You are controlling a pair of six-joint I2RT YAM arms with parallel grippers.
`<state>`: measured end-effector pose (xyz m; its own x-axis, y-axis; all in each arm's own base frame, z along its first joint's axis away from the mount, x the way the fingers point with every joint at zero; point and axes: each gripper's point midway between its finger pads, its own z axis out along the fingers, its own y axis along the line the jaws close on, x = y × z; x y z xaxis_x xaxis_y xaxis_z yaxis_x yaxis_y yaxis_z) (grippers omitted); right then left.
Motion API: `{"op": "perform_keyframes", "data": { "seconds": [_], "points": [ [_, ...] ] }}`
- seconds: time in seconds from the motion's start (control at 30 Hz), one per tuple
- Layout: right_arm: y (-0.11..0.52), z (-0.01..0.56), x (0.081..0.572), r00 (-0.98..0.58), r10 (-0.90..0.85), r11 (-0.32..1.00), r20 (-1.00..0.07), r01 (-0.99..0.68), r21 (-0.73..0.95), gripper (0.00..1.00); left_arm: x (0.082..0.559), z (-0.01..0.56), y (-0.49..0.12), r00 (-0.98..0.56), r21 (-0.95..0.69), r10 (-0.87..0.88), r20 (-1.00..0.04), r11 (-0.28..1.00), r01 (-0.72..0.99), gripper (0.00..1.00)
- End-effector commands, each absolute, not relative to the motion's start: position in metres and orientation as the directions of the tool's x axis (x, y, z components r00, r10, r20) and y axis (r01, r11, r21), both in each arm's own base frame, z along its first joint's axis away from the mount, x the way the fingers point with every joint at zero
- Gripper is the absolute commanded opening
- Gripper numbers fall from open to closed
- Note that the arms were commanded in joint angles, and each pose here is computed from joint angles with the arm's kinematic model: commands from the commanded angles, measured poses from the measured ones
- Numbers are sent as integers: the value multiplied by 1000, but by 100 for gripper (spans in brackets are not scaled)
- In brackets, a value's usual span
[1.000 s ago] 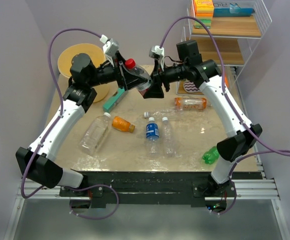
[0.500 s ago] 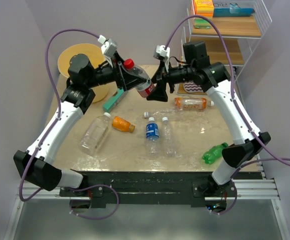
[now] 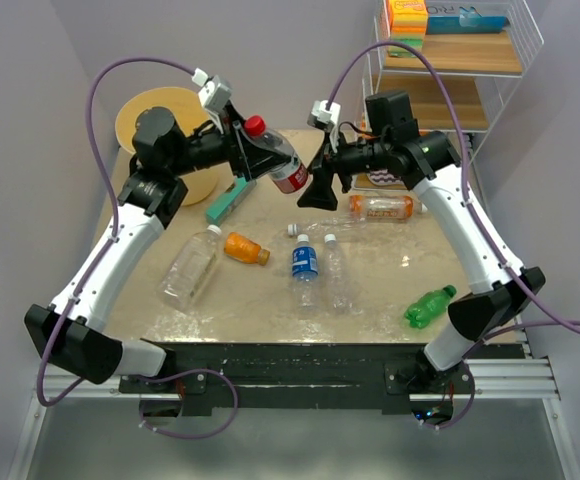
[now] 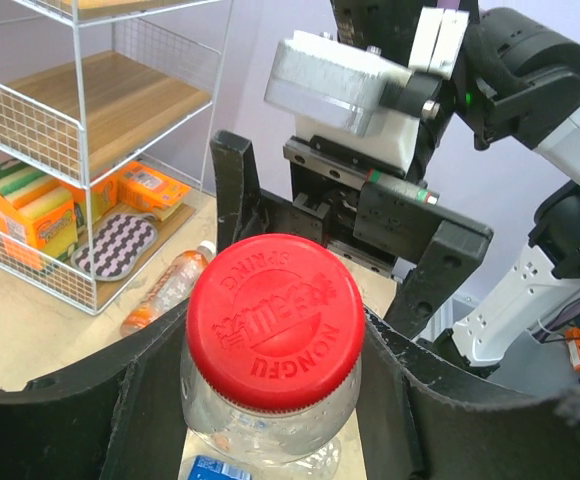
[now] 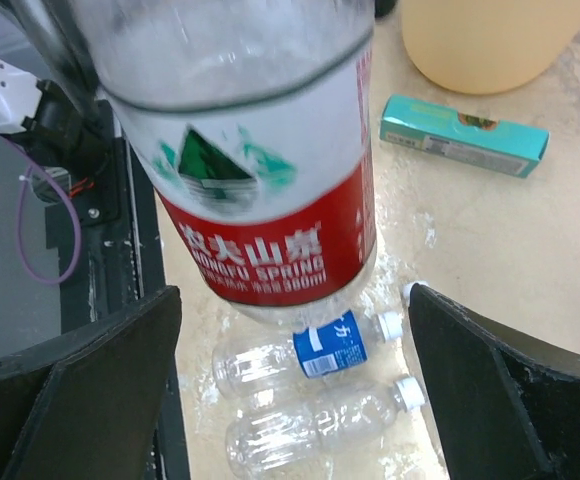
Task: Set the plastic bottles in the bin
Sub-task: Pick up the plastic bottle at the center of the board, then place the plastic bottle in the trash bin.
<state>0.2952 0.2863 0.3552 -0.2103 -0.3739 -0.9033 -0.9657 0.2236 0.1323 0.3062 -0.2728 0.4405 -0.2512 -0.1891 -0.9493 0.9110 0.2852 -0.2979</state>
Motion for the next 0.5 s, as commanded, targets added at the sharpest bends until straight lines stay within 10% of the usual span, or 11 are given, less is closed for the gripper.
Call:
{"op": "perform_keyframes", "data": {
  "seconds": [0.0, 0.47],
  "points": [
    [275, 367, 287, -150, -385, 252, -911, -966, 53, 99, 294, 485, -259, -126, -197, -236, -964, 310, 930, 0],
    [251, 367, 300, -132, -418, 388, -899, -921, -45, 99, 329, 503, -210, -54, -182, -260, -964, 501, 846, 0]
  ]
}}
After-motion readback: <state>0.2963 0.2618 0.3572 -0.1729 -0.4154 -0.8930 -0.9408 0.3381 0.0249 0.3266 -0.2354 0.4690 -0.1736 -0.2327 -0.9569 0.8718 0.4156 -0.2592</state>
